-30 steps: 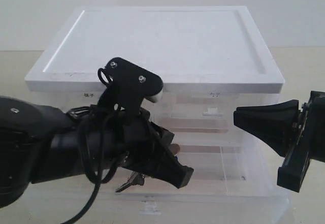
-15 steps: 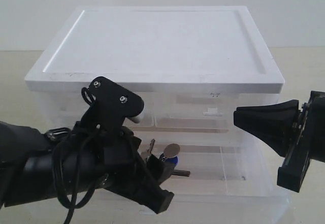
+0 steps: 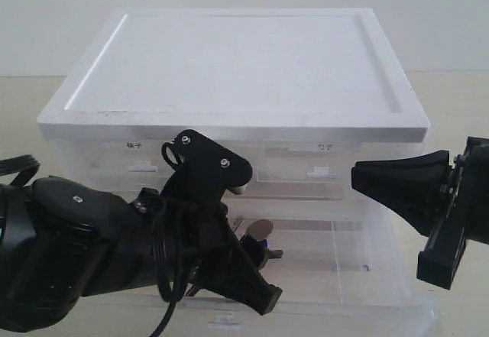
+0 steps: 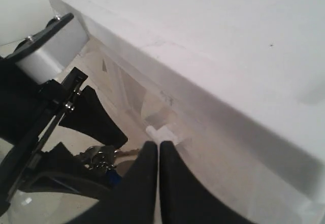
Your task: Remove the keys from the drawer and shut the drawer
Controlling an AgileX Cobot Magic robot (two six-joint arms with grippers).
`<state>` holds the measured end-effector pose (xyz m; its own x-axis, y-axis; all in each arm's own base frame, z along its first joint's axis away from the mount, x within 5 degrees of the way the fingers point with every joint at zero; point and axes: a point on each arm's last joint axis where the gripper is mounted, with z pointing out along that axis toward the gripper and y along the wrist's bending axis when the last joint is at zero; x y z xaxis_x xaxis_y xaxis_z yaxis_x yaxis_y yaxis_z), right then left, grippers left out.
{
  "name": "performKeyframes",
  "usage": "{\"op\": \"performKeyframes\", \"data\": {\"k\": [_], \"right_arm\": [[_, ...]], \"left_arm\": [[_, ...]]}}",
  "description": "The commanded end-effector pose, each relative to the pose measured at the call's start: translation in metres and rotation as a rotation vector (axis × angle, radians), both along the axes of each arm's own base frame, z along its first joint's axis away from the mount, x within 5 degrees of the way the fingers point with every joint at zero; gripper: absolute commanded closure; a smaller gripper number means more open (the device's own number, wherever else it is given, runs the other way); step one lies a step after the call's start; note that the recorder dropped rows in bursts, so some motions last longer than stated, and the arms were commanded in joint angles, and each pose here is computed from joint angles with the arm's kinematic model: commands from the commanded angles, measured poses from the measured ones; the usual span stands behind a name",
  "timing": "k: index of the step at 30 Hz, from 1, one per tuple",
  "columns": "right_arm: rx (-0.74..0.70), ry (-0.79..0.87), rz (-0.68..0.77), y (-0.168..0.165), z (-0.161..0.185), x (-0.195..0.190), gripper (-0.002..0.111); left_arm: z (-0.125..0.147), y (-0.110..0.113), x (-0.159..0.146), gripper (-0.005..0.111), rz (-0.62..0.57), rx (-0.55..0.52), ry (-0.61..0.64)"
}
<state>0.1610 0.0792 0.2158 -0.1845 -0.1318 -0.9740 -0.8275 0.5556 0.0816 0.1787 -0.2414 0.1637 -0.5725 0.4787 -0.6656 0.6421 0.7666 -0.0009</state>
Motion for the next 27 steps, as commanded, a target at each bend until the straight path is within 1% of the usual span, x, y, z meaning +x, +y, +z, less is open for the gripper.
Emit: {"op": "performKeyframes", "data": {"k": [1, 2, 3, 6, 9, 18, 22, 27], "right_arm": [[0.004, 0.005, 0.002, 0.001, 0.0, 0.0, 0.109], [0.004, 0.005, 0.002, 0.001, 0.0, 0.0, 0.109], [0.004, 0.005, 0.002, 0.001, 0.0, 0.0, 0.109], [0.004, 0.005, 0.002, 0.001, 0.0, 0.0, 0.109], [0.004, 0.005, 0.002, 0.001, 0.0, 0.0, 0.109], [0.004, 0.005, 0.002, 0.001, 0.0, 0.0, 0.109], [0.004, 0.005, 0.002, 0.001, 0.0, 0.0, 0.109], [0.004, 0.005, 0.002, 0.001, 0.0, 0.0, 0.109]], "left_arm": [[-0.013, 0.001, 0.0, 0.084, -0.025, 0.052, 0.014], [-0.013, 0.001, 0.0, 0.096, -0.033, 0.058, 0.01], [-0.013, 0.001, 0.0, 0.101, -0.037, 0.06, 0.008], [-0.012, 0.001, 0.0, 0.102, -0.04, 0.061, 0.005], [-0.005, 0.001, -0.001, 0.102, -0.047, 0.035, -0.003], [0.043, 0.009, -0.007, 0.102, -0.062, -0.09, -0.103], [0.058, 0.012, -0.01, 0.102, -0.074, -0.13, -0.136], [0.077, 0.014, -0.018, 0.102, -0.134, -0.211, -0.155]]}}
